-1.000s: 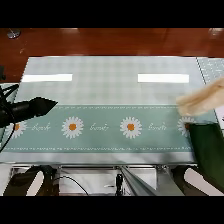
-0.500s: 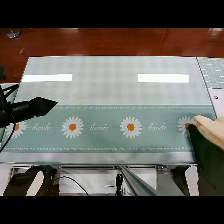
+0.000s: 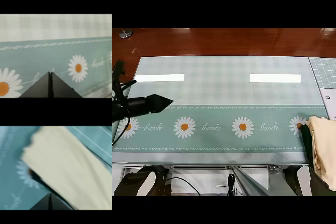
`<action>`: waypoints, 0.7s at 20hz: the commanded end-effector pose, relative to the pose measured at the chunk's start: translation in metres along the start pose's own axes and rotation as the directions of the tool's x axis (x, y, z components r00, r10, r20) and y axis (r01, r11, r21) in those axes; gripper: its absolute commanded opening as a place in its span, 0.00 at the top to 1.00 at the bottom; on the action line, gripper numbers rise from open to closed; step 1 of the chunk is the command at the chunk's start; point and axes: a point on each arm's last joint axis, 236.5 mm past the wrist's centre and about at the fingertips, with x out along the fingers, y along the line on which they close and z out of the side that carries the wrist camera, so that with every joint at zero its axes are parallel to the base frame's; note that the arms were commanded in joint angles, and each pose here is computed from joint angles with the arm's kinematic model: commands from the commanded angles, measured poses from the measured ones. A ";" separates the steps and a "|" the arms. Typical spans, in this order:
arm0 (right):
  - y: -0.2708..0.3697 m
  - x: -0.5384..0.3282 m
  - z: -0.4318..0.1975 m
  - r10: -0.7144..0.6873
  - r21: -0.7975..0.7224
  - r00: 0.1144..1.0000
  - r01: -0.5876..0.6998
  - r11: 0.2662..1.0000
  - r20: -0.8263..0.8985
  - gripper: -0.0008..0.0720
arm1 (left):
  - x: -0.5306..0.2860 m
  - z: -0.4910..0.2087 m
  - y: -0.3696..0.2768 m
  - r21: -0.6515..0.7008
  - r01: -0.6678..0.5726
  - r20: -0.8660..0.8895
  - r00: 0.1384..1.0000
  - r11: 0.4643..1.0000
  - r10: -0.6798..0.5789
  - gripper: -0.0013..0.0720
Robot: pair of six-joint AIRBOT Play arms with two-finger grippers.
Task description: Fold the shirts.
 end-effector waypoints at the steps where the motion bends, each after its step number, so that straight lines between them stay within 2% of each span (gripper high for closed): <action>1: 0.173 -0.050 0.051 0.595 -0.191 0.788 -0.567 0.801 0.159 0.95 | -0.002 0.040 -0.043 0.091 0.106 -0.034 0.994 0.990 -0.103 0.95; 3: 0.245 -0.060 0.032 0.718 -0.329 0.692 -0.661 0.674 0.082 0.95 | -0.012 0.090 -0.084 0.222 0.127 0.031 0.990 0.967 -0.138 0.95; 5: 0.297 -0.033 -0.024 0.708 -0.460 0.699 -0.663 0.591 -0.097 0.95 | -0.013 0.120 -0.106 0.354 0.068 0.067 0.993 0.933 -0.097 0.95; 6: 0.311 -0.010 -0.059 0.649 -0.535 0.735 -0.635 0.558 -0.196 0.95 | -0.008 0.123 -0.104 0.375 0.018 0.063 0.997 0.927 -0.045 0.95; 8: 0.320 0.042 -0.136 0.443 -0.666 0.816 -0.566 0.486 -0.371 0.95 | 0.007 0.108 -0.069 0.375 -0.118 0.012 0.992 0.919 0.123 0.95; 11: 0.282 0.121 -0.156 0.085 -0.779 0.950 -0.297 0.552 -0.301 0.95 | 0.038 0.055 0.005 0.318 -0.265 -0.132 0.938 0.910 0.319 0.95; 12: 0.266 0.141 -0.151 -0.011 -0.793 0.963 -0.214 0.571 -0.268 0.95 | 0.048 0.037 0.029 0.321 -0.301 -0.170 0.915 0.898 0.367 0.95; 14: 0.250 0.160 -0.149 -0.096 -0.759 0.957 -0.153 0.633 -0.273 0.95 | 0.060 0.005 0.063 0.333 -0.342 -0.233 0.873 0.879 0.428 0.94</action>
